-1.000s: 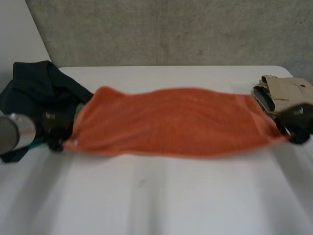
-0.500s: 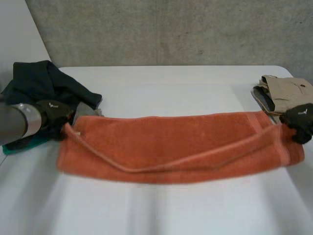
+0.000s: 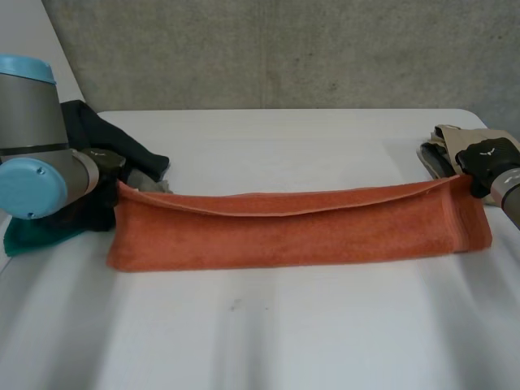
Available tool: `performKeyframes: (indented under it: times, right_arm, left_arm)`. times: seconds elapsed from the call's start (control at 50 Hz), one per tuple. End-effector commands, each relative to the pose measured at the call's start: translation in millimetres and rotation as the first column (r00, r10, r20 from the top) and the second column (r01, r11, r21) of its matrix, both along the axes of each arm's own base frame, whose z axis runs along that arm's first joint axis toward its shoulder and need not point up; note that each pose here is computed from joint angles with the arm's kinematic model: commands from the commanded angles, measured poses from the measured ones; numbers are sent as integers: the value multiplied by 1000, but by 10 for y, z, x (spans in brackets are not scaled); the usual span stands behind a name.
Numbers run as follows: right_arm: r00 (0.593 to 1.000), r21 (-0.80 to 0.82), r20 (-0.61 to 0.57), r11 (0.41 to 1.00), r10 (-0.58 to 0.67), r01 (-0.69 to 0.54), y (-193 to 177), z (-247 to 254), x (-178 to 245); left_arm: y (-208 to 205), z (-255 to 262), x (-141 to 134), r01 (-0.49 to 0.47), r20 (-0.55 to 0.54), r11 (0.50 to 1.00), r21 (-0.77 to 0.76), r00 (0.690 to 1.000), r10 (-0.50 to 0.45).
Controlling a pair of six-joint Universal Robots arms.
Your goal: Fold the laundry.
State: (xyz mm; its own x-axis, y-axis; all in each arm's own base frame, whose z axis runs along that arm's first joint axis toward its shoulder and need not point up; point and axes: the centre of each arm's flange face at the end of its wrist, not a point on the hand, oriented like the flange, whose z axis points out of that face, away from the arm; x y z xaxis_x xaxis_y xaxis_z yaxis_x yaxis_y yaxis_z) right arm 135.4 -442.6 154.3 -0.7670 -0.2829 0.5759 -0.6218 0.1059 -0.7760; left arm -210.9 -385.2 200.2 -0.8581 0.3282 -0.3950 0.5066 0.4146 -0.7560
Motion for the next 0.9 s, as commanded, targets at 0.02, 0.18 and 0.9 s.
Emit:
performKeyframes:
  times: [0.02, 0.18, 0.9]
  right_arm:
    - [1000, -28, -15, 1000, -4, 3, -82, -58, 52]
    - [999, -47, -33, 999, 3, -4, -136, -131, 149]
    - [961, 13, 179, 977, 209, -215, -113, -285, 796]
  left_arm:
    - [-72, -79, -18, -16, 16, 1000, -5, 1000, 16]
    - [-123, -126, -76, -14, 16, 1000, -14, 1000, 14]
    - [-58, -456, -856, 242, 142, 957, -161, 965, -220]
